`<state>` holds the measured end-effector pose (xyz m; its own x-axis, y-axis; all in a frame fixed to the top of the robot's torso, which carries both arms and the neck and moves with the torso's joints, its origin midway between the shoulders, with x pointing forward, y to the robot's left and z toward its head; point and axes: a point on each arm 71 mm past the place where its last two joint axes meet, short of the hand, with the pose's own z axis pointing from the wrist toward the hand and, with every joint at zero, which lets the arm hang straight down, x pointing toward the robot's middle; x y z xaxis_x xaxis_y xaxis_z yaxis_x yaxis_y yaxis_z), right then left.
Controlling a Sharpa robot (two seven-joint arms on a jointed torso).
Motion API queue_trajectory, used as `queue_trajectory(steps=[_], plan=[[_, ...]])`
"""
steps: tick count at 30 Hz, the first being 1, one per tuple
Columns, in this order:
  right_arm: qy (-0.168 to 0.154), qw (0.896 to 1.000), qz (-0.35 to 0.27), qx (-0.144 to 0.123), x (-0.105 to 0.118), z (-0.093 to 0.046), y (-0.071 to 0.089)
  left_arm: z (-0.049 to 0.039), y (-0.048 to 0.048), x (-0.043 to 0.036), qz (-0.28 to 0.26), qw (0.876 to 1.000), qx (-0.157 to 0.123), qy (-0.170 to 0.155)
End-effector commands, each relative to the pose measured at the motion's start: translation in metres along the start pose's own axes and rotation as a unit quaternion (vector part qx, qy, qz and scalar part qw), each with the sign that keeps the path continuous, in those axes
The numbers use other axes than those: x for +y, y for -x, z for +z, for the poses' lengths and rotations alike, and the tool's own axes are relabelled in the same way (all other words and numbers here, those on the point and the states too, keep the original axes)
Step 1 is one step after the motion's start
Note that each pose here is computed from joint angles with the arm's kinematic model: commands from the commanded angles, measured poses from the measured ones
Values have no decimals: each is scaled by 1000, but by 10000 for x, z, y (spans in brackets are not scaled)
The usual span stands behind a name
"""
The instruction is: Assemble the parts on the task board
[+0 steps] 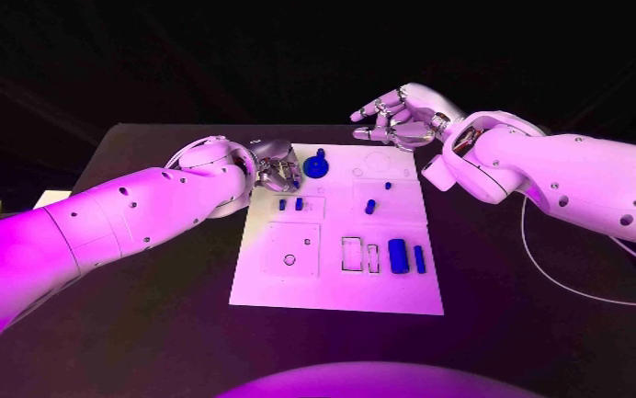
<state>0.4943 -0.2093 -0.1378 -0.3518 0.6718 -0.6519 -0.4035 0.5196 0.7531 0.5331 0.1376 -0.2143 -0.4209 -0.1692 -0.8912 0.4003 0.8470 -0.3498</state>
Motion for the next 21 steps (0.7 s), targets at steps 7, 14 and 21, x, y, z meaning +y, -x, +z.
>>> queue_trajectory(steps=[7, 14, 21], plan=[[2, 1000, 2, 5, 0, -3, -7, 1, -22, 26, 2, 1000, 12, 9], [2, 1000, 2, 5, -3, -3, -6, -12, -11, 42, 0, 1000, 7, 8], [-12, 1000, 0, 8, -37, -6, 3, -44, 7, 89, 0, 1000, 1, 12]])
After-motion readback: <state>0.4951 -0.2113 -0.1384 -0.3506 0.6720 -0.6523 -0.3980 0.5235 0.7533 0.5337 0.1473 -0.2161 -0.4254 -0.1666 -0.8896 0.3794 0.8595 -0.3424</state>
